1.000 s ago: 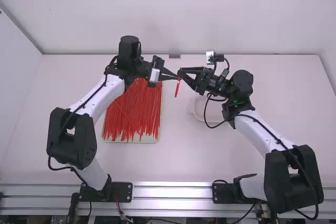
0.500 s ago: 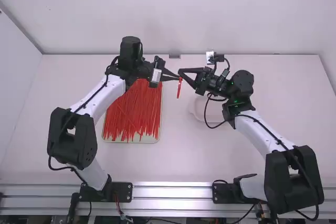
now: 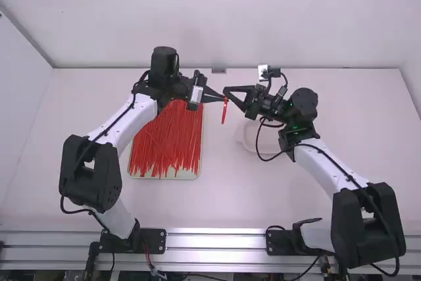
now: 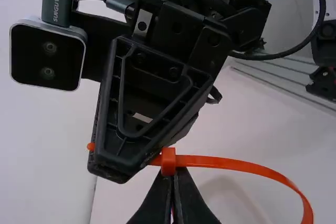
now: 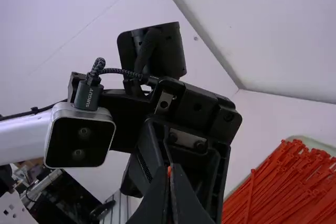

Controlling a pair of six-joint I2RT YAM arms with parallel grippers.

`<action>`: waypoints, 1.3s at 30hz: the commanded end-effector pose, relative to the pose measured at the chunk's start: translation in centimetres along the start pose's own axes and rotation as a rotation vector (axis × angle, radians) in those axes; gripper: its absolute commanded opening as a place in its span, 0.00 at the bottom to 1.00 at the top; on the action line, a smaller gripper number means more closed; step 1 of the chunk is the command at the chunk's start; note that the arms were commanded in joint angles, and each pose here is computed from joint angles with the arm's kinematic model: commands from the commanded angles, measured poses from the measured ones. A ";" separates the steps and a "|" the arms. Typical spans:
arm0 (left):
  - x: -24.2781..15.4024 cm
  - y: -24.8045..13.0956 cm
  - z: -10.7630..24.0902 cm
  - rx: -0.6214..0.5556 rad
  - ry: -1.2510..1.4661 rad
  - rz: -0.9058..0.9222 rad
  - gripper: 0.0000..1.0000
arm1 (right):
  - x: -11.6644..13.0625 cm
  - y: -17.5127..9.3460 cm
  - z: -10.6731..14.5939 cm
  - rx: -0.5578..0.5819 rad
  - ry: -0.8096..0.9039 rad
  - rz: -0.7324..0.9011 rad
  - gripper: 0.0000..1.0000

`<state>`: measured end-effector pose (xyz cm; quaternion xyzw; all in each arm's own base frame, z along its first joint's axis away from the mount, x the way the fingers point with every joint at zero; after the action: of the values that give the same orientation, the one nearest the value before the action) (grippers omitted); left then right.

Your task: Fasten the cable tie

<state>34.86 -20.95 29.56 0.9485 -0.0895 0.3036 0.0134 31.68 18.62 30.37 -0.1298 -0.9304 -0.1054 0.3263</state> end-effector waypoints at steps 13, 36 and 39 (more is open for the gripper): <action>-0.6 0.4 1.0 0.051 -0.086 -0.011 0.02 | 1.0 0.1 -1.1 -0.015 -0.040 -0.021 0.00; -2.3 0.3 2.3 0.118 -0.138 -0.004 0.02 | 1.1 -0.2 -1.5 -0.028 -0.059 -0.023 0.00; -2.3 0.3 2.5 0.133 -0.148 -0.006 0.02 | 1.1 -0.2 -1.5 -0.028 -0.059 -0.023 0.00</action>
<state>33.98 -20.69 27.89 0.9654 -0.0816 0.2467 -0.0196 31.50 18.64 29.81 -0.1183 -0.9299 -0.0936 0.3355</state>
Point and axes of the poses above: each hand's point on the last joint's axis, 136 mm out from that joint toward the fingers, its own y axis out along the fingers, its own x axis along the line the jaws close on, z = x × y, the point moved 5 cm from there along -y, back along the fingers, and after that the axes turned 2 degrees about y, right-handed, at the moved point
